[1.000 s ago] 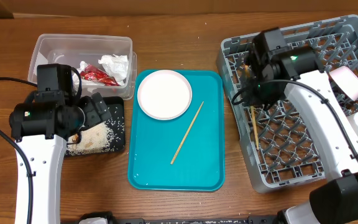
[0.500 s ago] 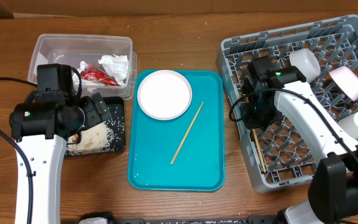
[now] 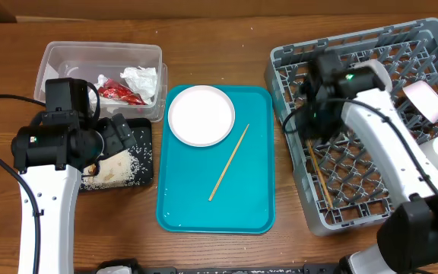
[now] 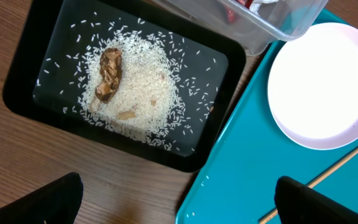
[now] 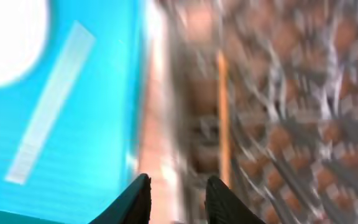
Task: Sort waste into correct bins and load items into the dishwasher
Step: 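Grasp the remaining chopstick on the teal tray with the right gripper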
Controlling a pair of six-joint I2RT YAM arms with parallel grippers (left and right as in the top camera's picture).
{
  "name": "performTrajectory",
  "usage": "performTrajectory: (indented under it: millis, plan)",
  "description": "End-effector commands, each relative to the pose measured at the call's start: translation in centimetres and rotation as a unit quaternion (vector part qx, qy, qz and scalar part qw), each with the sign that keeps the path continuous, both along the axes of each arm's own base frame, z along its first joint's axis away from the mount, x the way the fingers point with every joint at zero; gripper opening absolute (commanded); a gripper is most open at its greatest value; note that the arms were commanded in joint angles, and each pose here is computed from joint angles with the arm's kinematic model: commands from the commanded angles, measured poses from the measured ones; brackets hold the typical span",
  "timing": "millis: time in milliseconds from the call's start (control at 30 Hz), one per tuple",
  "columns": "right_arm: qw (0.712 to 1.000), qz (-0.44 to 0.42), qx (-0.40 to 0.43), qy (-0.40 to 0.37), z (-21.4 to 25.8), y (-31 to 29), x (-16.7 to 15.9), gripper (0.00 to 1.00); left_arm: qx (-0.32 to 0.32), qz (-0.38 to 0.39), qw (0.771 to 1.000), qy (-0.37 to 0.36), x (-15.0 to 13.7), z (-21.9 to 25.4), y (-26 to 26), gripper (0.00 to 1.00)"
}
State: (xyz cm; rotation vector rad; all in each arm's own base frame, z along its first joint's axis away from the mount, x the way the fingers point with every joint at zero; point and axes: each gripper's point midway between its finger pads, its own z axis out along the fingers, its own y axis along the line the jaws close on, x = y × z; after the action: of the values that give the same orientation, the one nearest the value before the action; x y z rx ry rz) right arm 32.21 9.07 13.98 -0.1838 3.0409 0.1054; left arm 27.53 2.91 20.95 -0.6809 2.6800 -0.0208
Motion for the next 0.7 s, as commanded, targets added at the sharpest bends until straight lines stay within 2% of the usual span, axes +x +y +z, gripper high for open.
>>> performTrajectory:
  millis: [0,100,300,667]
  plan:
    - [0.989,0.005,0.137,-0.064,5.5,5.8,2.4,0.32,-0.001,0.008,1.000,-0.001,0.1,0.0,0.2,1.00]
    - [0.985,-0.020,0.159,-0.071,5.6,7.7,3.1,0.36,-0.001,0.009,1.000,-0.001,0.1,0.0,0.2,1.00]
    - [0.988,-0.014,0.149,-0.039,3.1,11.6,2.2,0.36,-0.002,0.009,1.000,-0.001,0.1,0.0,0.2,1.00]
    - [0.995,-0.055,0.058,0.063,-6.2,15.8,-0.8,0.37,-0.001,0.009,1.000,0.000,0.1,0.0,0.2,1.00]
